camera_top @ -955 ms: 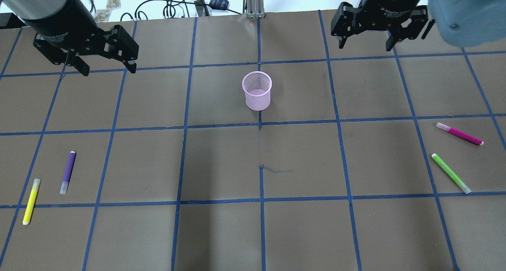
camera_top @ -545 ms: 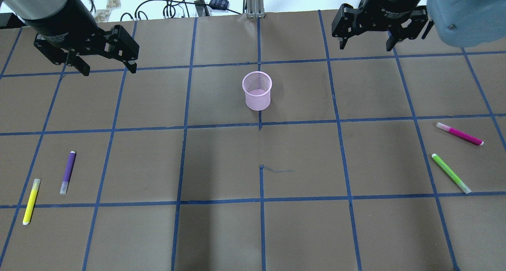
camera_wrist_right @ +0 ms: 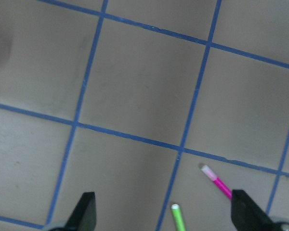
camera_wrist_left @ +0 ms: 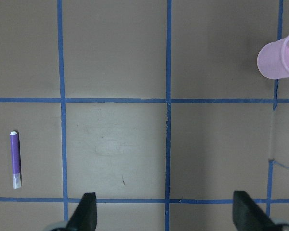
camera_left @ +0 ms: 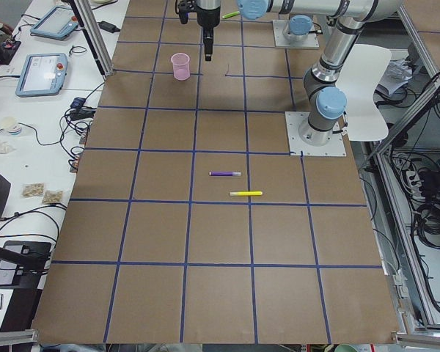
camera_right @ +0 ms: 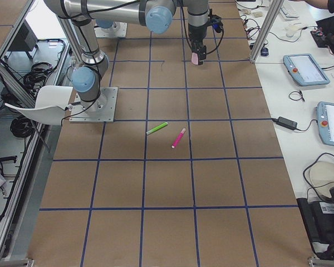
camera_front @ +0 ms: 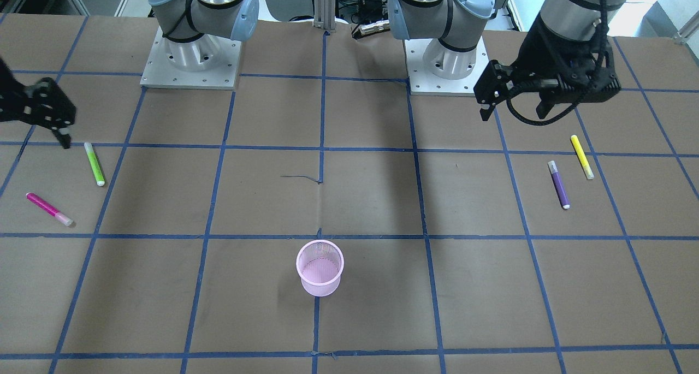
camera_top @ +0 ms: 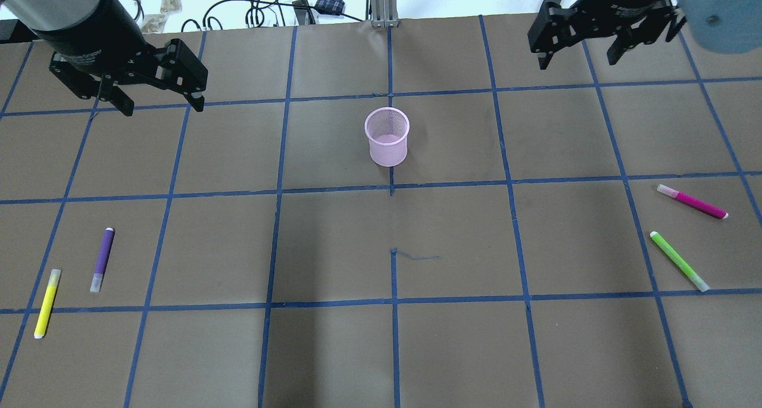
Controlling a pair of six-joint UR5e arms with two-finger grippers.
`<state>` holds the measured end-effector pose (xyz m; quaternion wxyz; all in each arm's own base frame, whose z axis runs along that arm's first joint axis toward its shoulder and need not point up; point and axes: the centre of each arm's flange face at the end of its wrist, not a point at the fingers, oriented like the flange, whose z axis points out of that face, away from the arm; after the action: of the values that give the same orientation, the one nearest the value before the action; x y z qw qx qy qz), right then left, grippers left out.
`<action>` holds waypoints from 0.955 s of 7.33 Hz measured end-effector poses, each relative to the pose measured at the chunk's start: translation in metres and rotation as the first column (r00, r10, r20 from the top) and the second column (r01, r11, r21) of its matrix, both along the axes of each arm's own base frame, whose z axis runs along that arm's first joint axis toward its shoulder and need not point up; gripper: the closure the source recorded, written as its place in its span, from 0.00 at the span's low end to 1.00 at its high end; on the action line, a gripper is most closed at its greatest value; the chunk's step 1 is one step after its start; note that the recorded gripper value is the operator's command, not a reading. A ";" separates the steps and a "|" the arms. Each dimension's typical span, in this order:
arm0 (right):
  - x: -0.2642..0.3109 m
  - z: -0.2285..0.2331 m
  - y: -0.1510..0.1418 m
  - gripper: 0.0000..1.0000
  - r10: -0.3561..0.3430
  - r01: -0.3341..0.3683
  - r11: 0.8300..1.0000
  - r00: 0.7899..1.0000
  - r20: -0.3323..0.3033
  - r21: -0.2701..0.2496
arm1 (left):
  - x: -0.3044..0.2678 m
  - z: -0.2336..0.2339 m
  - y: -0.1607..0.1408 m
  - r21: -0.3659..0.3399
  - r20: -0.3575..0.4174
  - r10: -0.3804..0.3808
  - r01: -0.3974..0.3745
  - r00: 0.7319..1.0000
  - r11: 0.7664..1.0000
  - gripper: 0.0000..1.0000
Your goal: Insert purple and pink pens into pink cup
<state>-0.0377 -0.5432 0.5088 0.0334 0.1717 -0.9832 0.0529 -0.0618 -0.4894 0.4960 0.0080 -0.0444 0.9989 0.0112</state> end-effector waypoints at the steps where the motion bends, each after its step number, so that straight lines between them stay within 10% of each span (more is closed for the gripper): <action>1: -0.055 -0.007 0.004 0.00 0.147 -0.147 0.989 0.989 -0.017 0.022 | 0.038 -0.027 -0.003 0.046 -0.005 0.052 -0.052 0.999 0.998 0.00; 4: -0.217 -0.086 0.006 0.00 0.456 -0.459 0.888 0.887 0.077 0.028 | 0.149 -0.099 -0.022 0.137 -0.013 0.094 -0.092 0.995 0.986 0.00; 7: -0.318 -0.198 0.039 0.03 0.621 -0.574 0.783 0.750 0.227 -0.240 | 0.225 -0.170 -0.036 0.217 -0.044 0.014 -0.004 0.999 0.976 0.00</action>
<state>-0.3561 -0.5045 0.3105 -0.1186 0.4647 -0.8624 0.1619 0.1632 -0.5252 0.3256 -0.0098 -0.0475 0.9915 0.1209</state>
